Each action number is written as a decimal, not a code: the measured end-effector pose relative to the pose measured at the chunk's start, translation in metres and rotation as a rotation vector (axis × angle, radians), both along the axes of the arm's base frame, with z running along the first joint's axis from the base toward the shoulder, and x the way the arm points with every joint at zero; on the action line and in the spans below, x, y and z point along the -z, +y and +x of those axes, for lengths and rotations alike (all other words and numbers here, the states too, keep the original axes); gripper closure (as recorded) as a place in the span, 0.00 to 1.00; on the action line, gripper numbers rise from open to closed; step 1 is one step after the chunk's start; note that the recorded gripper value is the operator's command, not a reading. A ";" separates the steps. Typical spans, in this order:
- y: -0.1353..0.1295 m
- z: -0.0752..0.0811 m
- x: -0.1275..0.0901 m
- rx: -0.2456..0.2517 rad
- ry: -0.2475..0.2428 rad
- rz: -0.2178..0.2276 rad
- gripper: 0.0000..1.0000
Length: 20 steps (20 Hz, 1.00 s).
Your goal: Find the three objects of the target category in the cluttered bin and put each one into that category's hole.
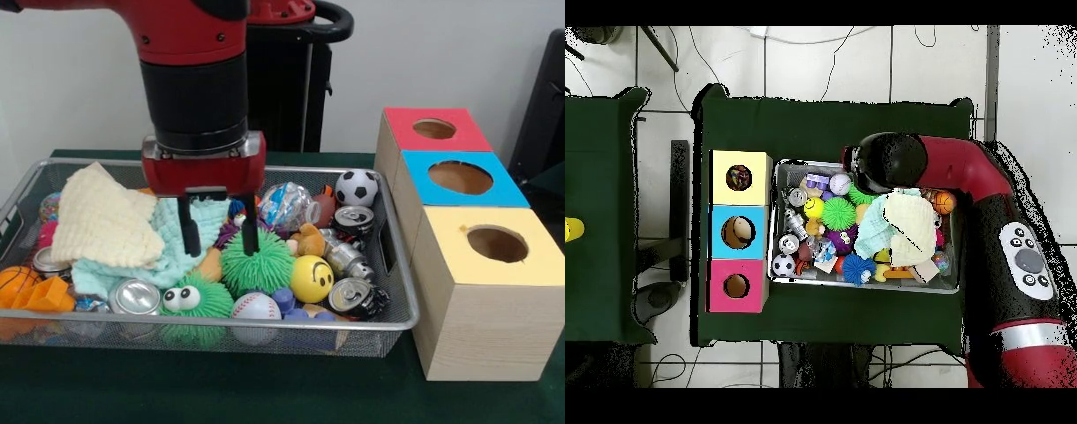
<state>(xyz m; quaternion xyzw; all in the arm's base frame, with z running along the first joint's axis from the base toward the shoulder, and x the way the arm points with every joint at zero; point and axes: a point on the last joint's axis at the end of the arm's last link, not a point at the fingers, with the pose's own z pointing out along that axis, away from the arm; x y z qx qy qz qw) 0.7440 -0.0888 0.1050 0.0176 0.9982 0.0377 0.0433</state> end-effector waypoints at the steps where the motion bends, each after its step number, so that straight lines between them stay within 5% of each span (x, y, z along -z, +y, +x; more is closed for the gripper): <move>1: 0.005 0.000 0.000 -0.008 -0.002 0.000 0.00; 11: 0.047 -0.006 0.013 -0.070 -0.049 0.004 0.00; 20: 0.058 -0.031 0.082 -0.082 0.004 0.049 0.00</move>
